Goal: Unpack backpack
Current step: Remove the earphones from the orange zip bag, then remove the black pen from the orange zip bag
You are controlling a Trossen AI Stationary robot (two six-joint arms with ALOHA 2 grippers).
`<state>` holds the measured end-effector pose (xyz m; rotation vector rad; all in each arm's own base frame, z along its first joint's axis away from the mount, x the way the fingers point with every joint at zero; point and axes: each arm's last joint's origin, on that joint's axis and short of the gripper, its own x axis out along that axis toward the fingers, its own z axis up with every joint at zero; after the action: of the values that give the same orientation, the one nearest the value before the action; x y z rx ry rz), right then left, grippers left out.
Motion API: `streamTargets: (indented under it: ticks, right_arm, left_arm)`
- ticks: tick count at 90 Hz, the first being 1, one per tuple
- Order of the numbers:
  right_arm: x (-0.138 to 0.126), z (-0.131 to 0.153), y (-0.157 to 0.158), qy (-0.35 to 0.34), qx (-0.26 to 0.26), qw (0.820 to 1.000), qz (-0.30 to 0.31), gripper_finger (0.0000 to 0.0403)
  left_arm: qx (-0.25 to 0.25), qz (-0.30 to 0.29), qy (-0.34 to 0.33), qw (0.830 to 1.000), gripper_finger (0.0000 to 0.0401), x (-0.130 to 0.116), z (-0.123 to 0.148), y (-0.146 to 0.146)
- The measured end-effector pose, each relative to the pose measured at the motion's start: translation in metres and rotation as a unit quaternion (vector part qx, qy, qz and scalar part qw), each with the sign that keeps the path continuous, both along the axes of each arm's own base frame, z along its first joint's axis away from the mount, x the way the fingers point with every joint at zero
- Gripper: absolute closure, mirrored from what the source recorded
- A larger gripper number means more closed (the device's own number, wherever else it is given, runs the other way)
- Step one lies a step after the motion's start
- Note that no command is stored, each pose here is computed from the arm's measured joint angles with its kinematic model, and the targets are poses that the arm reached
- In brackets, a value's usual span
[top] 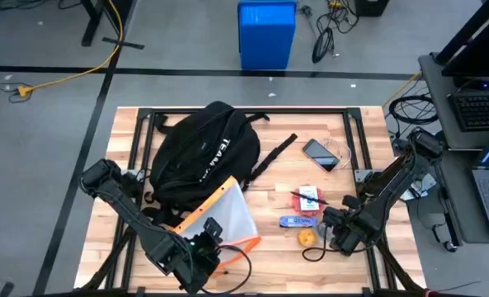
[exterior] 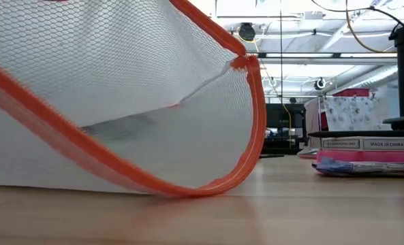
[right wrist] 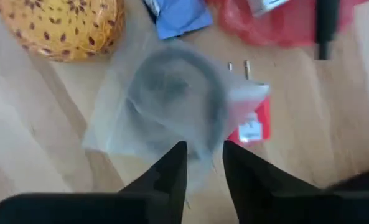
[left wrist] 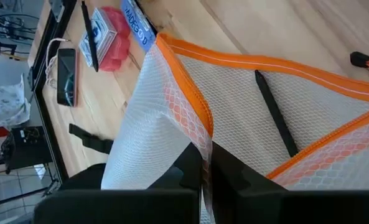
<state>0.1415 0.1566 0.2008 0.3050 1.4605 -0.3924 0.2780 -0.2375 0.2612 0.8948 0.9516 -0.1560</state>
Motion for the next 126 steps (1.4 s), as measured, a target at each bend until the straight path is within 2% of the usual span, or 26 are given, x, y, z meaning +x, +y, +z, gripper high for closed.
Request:
streamTargets:
  ticks: [14, 23, 29, 38, 47, 60, 67, 73, 81, 91, 99, 112, 126]
  right_arm:
    - [0.003, 0.026, 0.0, -0.021, -0.022, 0.999, -0.015, 0.0309]
    - [0.009, 0.038, 0.003, -0.076, -0.044, 0.996, 0.002, 0.0309]
    - [0.017, 0.046, 0.007, -0.142, -0.057, 0.988, 0.025, 0.0309]
    - [0.034, 0.055, 0.013, -0.243, -0.078, 0.963, 0.084, 0.0309]
    - [0.056, 0.062, 0.022, -0.33, -0.099, 0.926, 0.153, 0.0308]
    - [0.09, 0.058, 0.038, -0.396, -0.119, 0.881, 0.229, 0.0297]
    - [0.108, 0.049, 0.042, -0.411, -0.132, 0.867, 0.249, 0.0289]
    - [0.123, 0.037, 0.041, -0.409, -0.144, 0.865, 0.252, 0.0283]
    - [0.141, 0.018, 0.035, -0.389, -0.151, 0.873, 0.253, 0.0278]
    - [0.159, -0.004, 0.028, -0.366, -0.128, 0.884, 0.262, 0.0273]
    - [0.171, -0.016, 0.028, -0.374, -0.097, 0.878, 0.282, 0.0272]
    - [0.182, -0.026, 0.03, -0.388, -0.068, 0.87, 0.297, 0.0272]
    - [0.18, -0.023, 0.031, -0.388, -0.067, 0.868, 0.303, 0.0272]
  left_arm:
    - [-0.003, 0.005, -0.003, 1.0, 0.0401, 0.003, 0.0, 0.002]
    - [-0.014, 0.013, -0.016, 1.0, 0.0401, 0.009, 0.001, 0.005]
    - [-0.02, 0.018, -0.022, 0.999, 0.0401, 0.012, 0.002, 0.007]
    - [-0.026, 0.028, -0.029, 0.999, 0.0401, 0.018, 0.003, 0.012]
    - [-0.026, 0.037, -0.03, 0.999, 0.0401, 0.022, 0.003, 0.017]
    - [-0.026, 0.047, -0.03, 0.998, 0.0401, 0.026, 0.003, 0.023]
    - [-0.026, 0.05, -0.03, 0.998, 0.0401, 0.028, 0.003, 0.025]
    - [-0.026, 0.052, -0.031, 0.998, 0.0401, 0.029, 0.003, 0.026]
    - [-0.026, 0.053, -0.031, 0.998, 0.0401, 0.029, 0.003, 0.026]
    - [-0.028, 0.055, -0.031, 0.998, 0.0401, 0.029, 0.003, 0.026]
    - [-0.038, 0.068, -0.036, 0.996, 0.0401, 0.029, 0.003, 0.027]
    - [-0.039, 0.079, -0.037, 0.995, 0.0401, 0.031, 0.003, 0.03]
    - [-0.044, 0.089, -0.04, 0.994, 0.0401, 0.032, 0.003, 0.032]
